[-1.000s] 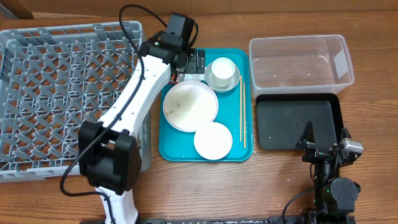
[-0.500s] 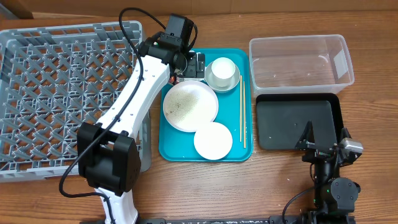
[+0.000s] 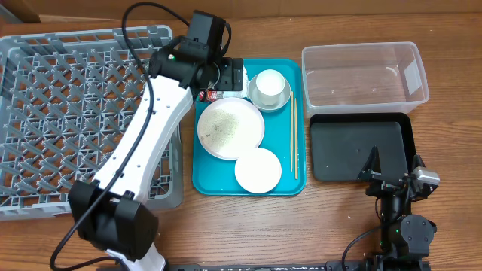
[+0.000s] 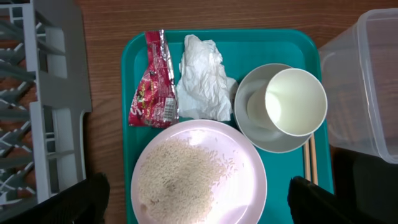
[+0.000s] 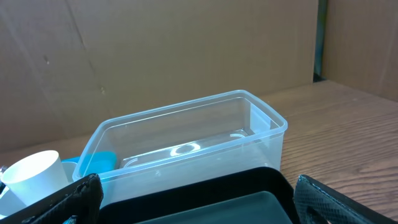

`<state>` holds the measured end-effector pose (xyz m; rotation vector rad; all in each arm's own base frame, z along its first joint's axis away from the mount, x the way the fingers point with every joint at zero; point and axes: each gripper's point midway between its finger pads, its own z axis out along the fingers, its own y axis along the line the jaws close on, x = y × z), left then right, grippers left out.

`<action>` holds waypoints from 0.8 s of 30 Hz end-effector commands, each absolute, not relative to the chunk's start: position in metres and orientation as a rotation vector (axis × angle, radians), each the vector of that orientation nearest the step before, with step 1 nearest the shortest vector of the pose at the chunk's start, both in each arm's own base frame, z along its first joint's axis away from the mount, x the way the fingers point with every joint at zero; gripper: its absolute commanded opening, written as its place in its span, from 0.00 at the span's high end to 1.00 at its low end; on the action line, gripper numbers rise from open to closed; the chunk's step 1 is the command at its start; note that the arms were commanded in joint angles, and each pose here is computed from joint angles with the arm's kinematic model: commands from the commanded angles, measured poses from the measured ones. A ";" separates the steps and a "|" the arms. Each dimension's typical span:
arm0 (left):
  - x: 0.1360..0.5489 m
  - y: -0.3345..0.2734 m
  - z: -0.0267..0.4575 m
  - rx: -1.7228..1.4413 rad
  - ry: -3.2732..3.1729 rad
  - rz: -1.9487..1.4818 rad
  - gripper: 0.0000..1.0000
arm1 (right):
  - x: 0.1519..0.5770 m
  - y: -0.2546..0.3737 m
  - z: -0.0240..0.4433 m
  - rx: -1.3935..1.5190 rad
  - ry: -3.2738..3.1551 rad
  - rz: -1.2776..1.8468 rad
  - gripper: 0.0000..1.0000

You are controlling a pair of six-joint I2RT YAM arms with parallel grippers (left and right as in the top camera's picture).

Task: Sort waste into correct bins and load items into the dishwasher

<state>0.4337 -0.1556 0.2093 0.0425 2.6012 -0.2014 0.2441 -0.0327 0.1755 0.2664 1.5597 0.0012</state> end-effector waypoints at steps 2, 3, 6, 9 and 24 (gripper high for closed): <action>0.436 -0.147 0.216 0.010 2.588 -0.171 0.07 | 0.244 -0.034 0.173 0.275 1.556 -0.003 0.00; 0.436 -0.146 0.216 0.009 2.589 -0.169 0.07 | 0.244 -0.034 0.173 0.274 1.555 -0.003 0.00; 0.436 -0.146 0.216 0.009 2.588 -0.167 0.04 | 0.244 -0.034 0.173 0.274 1.555 -0.003 0.00; 0.436 -0.146 0.216 0.009 2.590 -0.167 0.03 | 0.244 -0.034 0.173 0.274 1.555 -0.003 0.00; 0.434 -0.146 0.215 0.009 2.597 -0.164 0.00 | 0.244 -0.034 0.173 0.274 1.555 -0.003 0.00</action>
